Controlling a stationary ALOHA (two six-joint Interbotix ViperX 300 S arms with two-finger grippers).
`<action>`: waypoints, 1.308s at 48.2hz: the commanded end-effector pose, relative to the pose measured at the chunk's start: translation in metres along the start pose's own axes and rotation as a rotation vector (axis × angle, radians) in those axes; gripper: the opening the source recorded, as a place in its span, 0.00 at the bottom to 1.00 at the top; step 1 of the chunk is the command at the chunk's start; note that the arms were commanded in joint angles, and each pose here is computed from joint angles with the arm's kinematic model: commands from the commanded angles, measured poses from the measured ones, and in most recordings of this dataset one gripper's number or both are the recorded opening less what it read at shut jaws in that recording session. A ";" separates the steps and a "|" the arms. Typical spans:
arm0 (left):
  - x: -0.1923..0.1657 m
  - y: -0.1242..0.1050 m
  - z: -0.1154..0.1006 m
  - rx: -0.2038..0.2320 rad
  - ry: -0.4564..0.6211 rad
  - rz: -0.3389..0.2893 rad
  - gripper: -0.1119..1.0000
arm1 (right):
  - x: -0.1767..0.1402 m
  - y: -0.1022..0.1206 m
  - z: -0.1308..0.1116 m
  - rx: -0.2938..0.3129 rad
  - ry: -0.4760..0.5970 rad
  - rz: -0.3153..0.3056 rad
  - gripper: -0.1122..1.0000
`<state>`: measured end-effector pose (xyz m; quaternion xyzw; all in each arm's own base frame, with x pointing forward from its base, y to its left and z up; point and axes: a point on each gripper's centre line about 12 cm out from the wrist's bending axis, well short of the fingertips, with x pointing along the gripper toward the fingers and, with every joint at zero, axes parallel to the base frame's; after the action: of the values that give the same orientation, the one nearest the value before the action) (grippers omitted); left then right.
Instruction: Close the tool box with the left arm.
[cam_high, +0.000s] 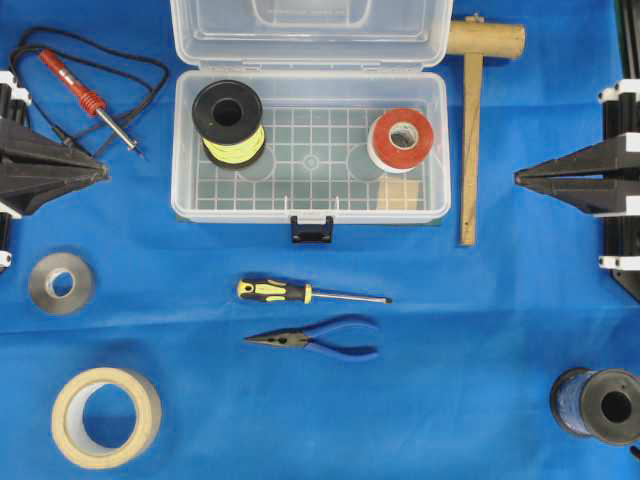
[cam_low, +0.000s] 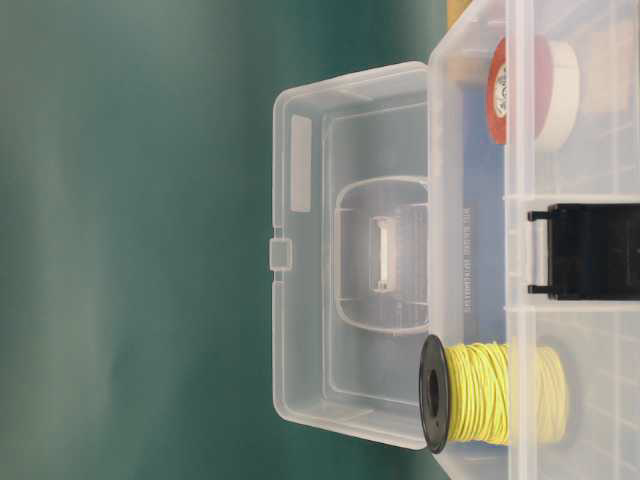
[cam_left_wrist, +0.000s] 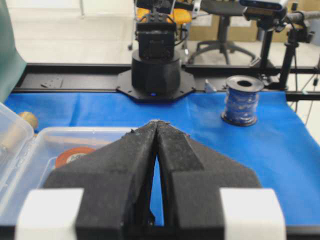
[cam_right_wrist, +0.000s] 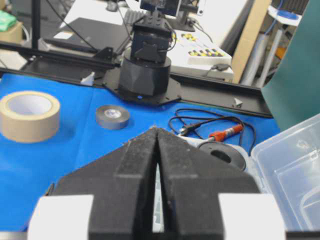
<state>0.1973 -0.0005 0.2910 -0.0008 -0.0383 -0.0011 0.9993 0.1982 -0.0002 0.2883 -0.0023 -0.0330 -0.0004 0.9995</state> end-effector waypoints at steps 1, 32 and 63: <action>0.007 0.007 0.006 -0.037 -0.010 0.039 0.10 | 0.003 0.000 0.013 0.006 -0.035 0.000 0.10; 0.055 0.101 0.043 0.034 -0.048 0.390 0.32 | 0.009 -0.001 0.008 0.000 0.026 -0.007 0.10; 0.137 0.248 0.025 0.067 0.273 0.633 0.93 | 0.009 -0.001 -0.001 -0.008 0.080 -0.005 0.10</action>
<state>0.3244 0.2325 0.3160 0.0175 0.0878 0.3038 0.9485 0.2052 -0.0009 0.2829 -0.0061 0.0108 -0.0019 0.9999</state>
